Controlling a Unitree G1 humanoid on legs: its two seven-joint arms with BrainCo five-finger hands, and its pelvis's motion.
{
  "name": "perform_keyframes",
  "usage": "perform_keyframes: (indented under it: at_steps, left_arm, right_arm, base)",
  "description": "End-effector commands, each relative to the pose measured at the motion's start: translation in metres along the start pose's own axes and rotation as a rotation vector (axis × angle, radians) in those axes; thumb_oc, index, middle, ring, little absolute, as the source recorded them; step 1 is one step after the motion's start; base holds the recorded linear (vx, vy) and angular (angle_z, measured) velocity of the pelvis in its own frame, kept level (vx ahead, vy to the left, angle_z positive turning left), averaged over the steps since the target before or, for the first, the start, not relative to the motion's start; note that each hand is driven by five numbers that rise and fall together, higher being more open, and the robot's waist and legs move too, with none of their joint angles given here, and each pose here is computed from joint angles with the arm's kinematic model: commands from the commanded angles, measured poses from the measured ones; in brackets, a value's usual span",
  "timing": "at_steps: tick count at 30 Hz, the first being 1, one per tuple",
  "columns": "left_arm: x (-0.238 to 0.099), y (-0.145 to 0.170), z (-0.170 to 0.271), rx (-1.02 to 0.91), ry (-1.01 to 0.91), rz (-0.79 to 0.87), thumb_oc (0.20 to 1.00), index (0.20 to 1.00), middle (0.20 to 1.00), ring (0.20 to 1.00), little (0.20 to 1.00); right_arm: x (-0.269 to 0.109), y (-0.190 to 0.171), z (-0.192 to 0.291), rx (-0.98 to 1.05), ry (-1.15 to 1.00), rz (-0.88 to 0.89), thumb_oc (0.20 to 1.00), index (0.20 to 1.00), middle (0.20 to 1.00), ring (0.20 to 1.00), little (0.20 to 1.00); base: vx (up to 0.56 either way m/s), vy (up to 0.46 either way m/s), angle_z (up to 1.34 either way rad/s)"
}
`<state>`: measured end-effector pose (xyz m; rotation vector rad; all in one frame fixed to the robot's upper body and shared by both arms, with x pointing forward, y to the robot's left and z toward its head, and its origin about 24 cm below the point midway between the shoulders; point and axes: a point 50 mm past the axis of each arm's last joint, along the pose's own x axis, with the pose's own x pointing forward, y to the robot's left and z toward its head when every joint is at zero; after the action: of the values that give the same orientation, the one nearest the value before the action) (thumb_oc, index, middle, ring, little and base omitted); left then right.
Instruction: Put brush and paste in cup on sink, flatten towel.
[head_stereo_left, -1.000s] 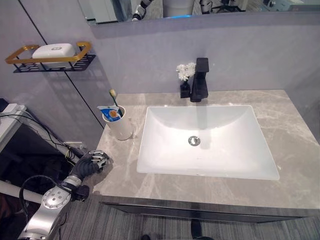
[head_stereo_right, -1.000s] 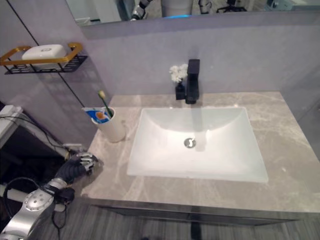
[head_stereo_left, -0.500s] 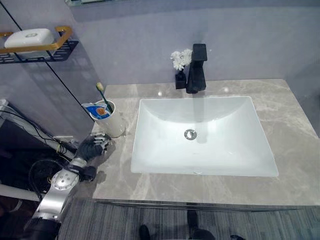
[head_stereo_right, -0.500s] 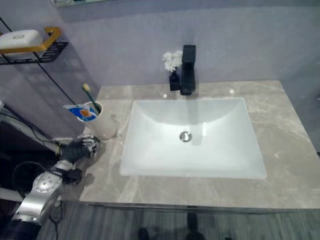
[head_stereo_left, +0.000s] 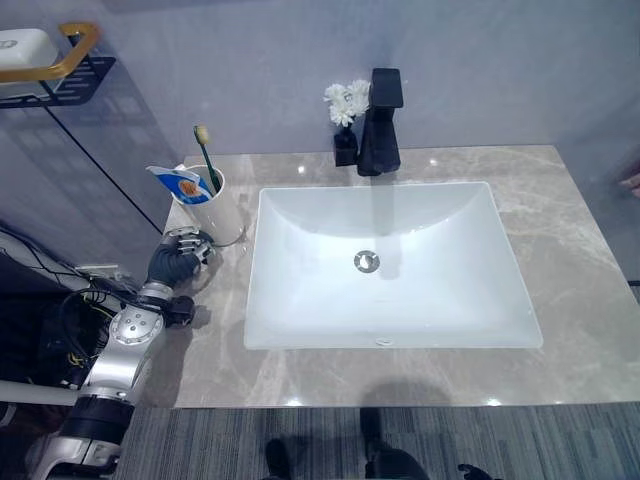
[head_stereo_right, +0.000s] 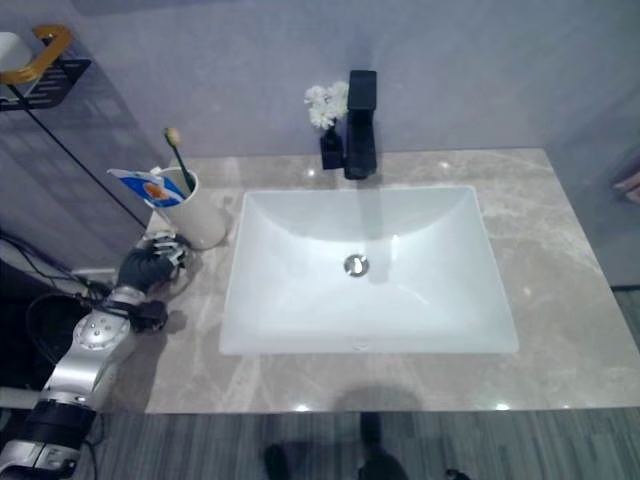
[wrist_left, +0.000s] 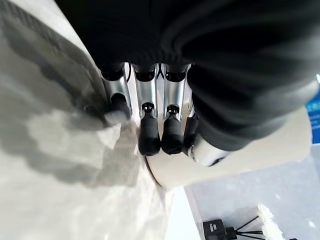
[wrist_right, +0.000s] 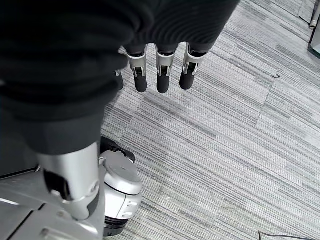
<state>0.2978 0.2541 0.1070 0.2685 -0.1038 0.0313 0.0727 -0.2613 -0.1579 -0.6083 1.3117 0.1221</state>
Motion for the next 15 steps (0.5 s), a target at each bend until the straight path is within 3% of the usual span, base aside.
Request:
perform_keyframes:
  at_steps: [1, 15]
  left_arm:
    - [0.0120, -0.0029, 0.0057, -0.002, -0.023, 0.010, 0.200, 0.200, 0.200, 0.200, 0.200]
    - [0.0196, -0.0077, 0.0076, 0.006, -0.022, 0.014, 0.200, 0.200, 0.200, 0.200, 0.200]
  right_arm:
    - [0.0014, -0.0060, 0.0124, -0.038, -0.027, -0.024, 1.000, 1.000, 1.000, 1.000, 1.000]
    - [0.0015, -0.0042, 0.0186, -0.059, -0.051, -0.018, 1.000, 1.000, 1.000, 1.000, 1.000]
  base:
    - [0.01, -0.010, -0.16]
    - [0.00, -0.003, -0.02]
